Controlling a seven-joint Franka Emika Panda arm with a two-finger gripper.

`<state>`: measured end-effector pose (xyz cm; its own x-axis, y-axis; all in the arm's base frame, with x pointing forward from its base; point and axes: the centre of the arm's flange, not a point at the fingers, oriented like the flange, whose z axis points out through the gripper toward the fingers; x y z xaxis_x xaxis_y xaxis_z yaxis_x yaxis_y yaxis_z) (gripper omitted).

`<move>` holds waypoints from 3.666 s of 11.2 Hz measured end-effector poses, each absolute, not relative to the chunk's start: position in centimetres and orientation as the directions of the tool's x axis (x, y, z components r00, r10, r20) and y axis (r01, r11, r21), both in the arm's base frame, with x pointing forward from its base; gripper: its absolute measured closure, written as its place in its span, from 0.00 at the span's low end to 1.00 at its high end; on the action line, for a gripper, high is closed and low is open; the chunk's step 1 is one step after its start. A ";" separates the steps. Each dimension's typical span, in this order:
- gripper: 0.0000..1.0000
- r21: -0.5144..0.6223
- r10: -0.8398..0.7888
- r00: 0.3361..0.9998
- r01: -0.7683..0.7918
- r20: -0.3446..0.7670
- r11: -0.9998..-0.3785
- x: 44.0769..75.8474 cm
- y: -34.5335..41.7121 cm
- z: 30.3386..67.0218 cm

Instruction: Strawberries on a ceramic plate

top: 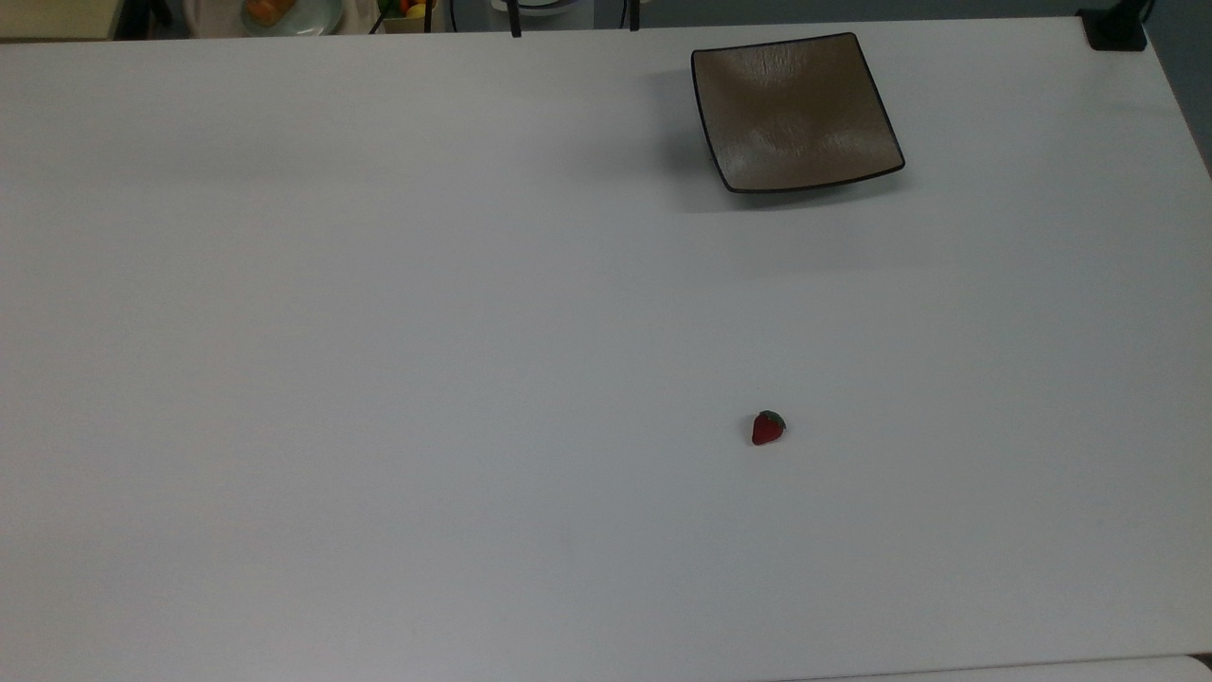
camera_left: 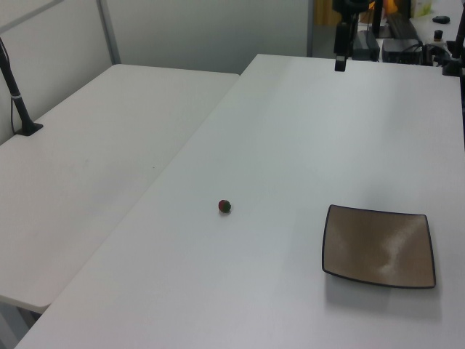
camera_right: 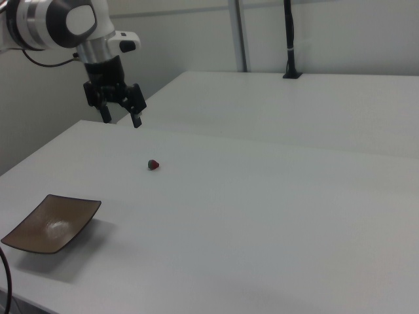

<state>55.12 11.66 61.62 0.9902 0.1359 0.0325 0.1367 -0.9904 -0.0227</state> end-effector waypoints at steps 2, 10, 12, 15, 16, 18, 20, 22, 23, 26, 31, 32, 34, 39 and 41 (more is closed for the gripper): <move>0.00 -0.021 0.173 0.985 0.174 0.010 -0.985 55.3 13.9 60.3; 0.00 -0.046 0.225 0.955 0.238 0.191 -0.970 60.1 19.5 56.1; 0.00 -0.081 0.213 0.952 0.235 0.219 -0.969 61.5 20.4 54.8; 0.00 -0.091 0.207 0.940 0.239 0.272 -0.967 63.8 21.6 52.1; 0.00 -0.092 0.213 0.934 0.248 0.286 -0.964 64.2 22.4 51.3; 0.00 -0.094 0.218 0.925 0.258 0.311 -0.962 65.2 23.6 49.7; 0.00 -0.096 0.214 0.917 0.260 0.337 -0.961 66.1 24.1 48.1; 0.00 -0.097 0.215 0.911 0.264 0.351 -0.960 66.7 24.7 46.5; 0.00 -0.097 0.214 0.911 0.263 0.353 -0.960 67.0 24.8 45.7; 0.00 -0.100 0.207 0.889 0.269 0.408 -0.958 68.1 25.6 43.4; 0.00 -0.085 0.235 0.856 0.306 0.460 -0.948 68.8 28.5 37.9; 0.00 -0.056 0.265 0.851 0.324 0.454 -0.944 68.8 28.7 36.9; 0.00 -0.011 0.312 0.829 0.358 0.465 -0.934 68.8 29.3 35.2; 0.05 0.032 0.377 0.808 0.408 0.453 -0.913 68.3 31.1 31.4; 0.10 0.032 0.374 0.789 0.411 0.488 -0.911 68.5 31.2 31.3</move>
<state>68.52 31.23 31.30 0.7887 0.3735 0.4883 0.4114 -0.9109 0.0323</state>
